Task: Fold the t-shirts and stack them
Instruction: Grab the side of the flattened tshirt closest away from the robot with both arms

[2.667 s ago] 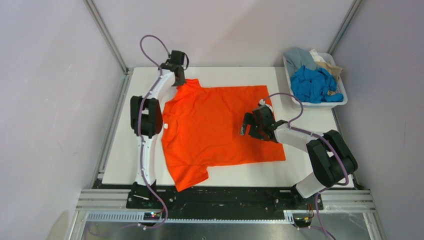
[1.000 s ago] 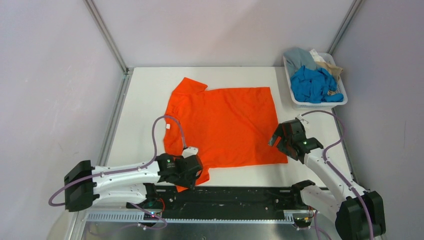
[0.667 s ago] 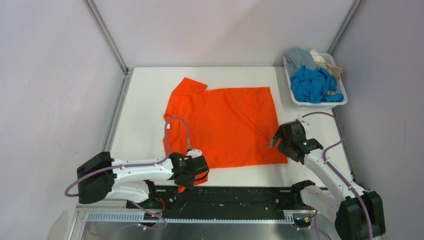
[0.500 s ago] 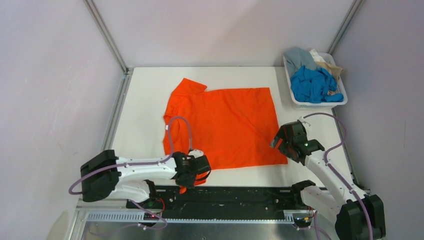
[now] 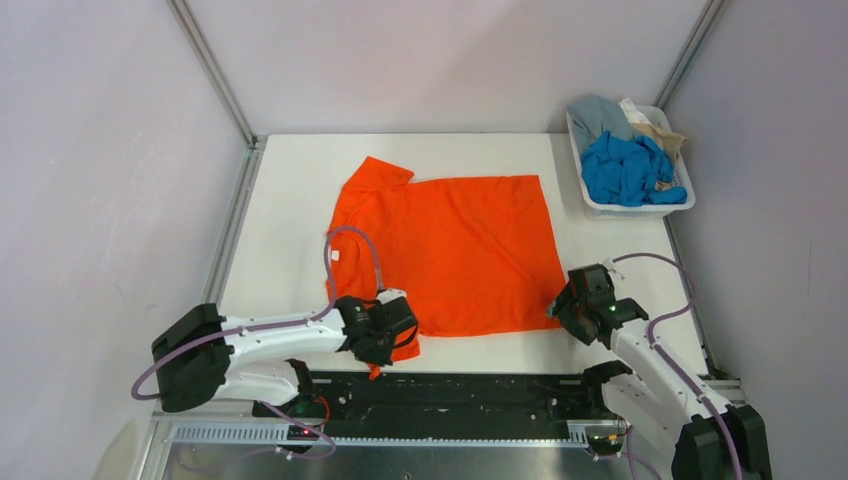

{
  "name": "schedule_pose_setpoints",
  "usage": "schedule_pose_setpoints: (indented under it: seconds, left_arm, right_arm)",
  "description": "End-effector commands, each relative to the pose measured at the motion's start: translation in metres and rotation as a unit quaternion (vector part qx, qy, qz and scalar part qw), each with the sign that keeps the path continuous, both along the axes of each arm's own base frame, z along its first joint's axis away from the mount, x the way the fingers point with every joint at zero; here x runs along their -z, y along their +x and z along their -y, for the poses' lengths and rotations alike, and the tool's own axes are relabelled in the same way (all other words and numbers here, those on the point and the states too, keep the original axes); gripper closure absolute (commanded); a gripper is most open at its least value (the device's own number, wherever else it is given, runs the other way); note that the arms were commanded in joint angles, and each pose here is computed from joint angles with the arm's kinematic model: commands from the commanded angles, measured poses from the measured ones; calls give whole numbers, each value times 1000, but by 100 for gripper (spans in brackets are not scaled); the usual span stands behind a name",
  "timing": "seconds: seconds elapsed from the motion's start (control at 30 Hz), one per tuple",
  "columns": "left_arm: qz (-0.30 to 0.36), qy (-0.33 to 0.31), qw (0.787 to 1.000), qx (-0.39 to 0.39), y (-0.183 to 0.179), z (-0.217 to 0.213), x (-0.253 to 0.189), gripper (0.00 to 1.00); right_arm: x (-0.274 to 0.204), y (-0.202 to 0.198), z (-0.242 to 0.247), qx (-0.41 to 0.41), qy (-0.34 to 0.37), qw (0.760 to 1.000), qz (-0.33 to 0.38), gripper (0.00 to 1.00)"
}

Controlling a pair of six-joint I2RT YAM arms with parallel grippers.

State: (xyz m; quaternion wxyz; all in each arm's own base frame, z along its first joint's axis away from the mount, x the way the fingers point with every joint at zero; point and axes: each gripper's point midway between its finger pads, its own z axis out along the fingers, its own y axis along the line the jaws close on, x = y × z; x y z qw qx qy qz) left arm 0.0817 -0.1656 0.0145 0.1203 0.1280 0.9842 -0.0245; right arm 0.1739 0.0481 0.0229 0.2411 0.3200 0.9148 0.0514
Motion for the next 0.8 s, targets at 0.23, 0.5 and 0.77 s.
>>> schedule_pose_setpoints:
  seconds: [0.23,0.5,0.77]
  left_arm:
    - [45,-41,998,-4,30,15,-29,100]
    - [107,-68,991,-38,71,11,-65,100]
    - [194,-49,972,-126,141,-2,-102,100]
  right_arm:
    - [0,20,-12,5,30,999,25,84]
    - [-21,36,-20,-19,39,998,53,99]
    - [-56,87,-36,-34,50,994,95,100]
